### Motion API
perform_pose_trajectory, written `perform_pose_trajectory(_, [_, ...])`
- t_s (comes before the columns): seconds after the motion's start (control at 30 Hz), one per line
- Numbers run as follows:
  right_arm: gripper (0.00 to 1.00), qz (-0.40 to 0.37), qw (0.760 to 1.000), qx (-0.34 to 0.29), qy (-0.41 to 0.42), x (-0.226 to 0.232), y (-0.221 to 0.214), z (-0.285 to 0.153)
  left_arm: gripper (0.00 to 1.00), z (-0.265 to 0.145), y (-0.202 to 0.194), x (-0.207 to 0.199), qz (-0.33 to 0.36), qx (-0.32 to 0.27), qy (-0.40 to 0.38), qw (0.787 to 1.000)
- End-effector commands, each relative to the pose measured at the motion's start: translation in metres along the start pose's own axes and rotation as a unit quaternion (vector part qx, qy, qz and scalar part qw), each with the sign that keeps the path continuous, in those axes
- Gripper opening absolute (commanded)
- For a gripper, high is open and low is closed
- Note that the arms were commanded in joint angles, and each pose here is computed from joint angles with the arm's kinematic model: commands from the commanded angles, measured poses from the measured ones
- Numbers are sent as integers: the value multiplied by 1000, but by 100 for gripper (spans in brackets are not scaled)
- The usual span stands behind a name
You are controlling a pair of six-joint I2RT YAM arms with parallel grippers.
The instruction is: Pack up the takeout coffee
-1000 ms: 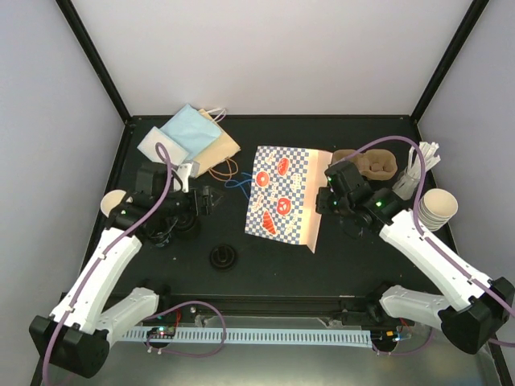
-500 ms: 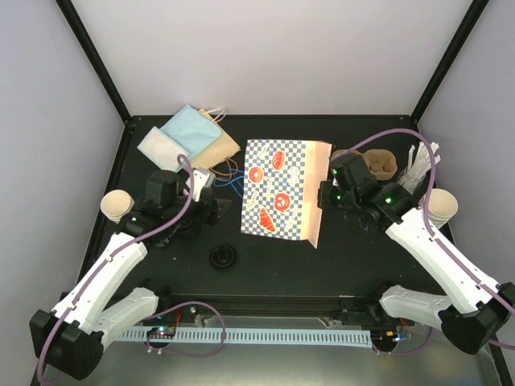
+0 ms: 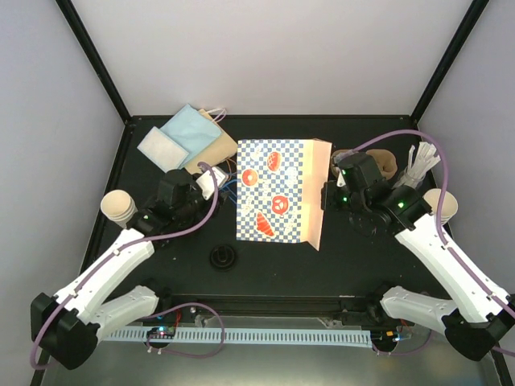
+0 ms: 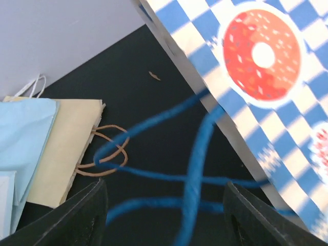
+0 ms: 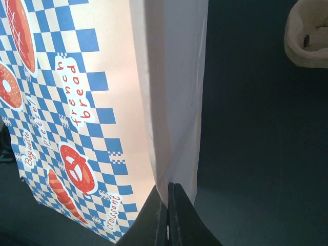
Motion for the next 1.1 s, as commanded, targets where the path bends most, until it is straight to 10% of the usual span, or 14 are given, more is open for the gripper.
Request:
perform_pose_trajectory(0.0, [1, -8, 999, -15, 43, 14, 6, -17, 64, 4, 25, 12, 22, -32, 34, 999])
perform_pose_trajectory(0.6, [1, -7, 996, -29, 86, 23, 9, -48, 60, 2, 21, 38, 24, -6, 127, 992])
perform_pose_trajectory(0.87, [2, -6, 996, -28, 83, 21, 8, -54, 42, -2, 19, 52, 29, 7, 176, 984])
perform_pose_trajectory(1.07, [2, -5, 997, -27, 72, 17, 6, -53, 42, -11, 32, 31, 32, -36, 104, 993])
Point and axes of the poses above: each gripper's point midway between its finger pads, its own z axis out along the fingers, its own x axis along the line the jaws close on, y = z × x, the point moved 3 cm from there along -z, back along the fingers, and after that the axes turned 2 degrees about -z, right-handed, at the moved point
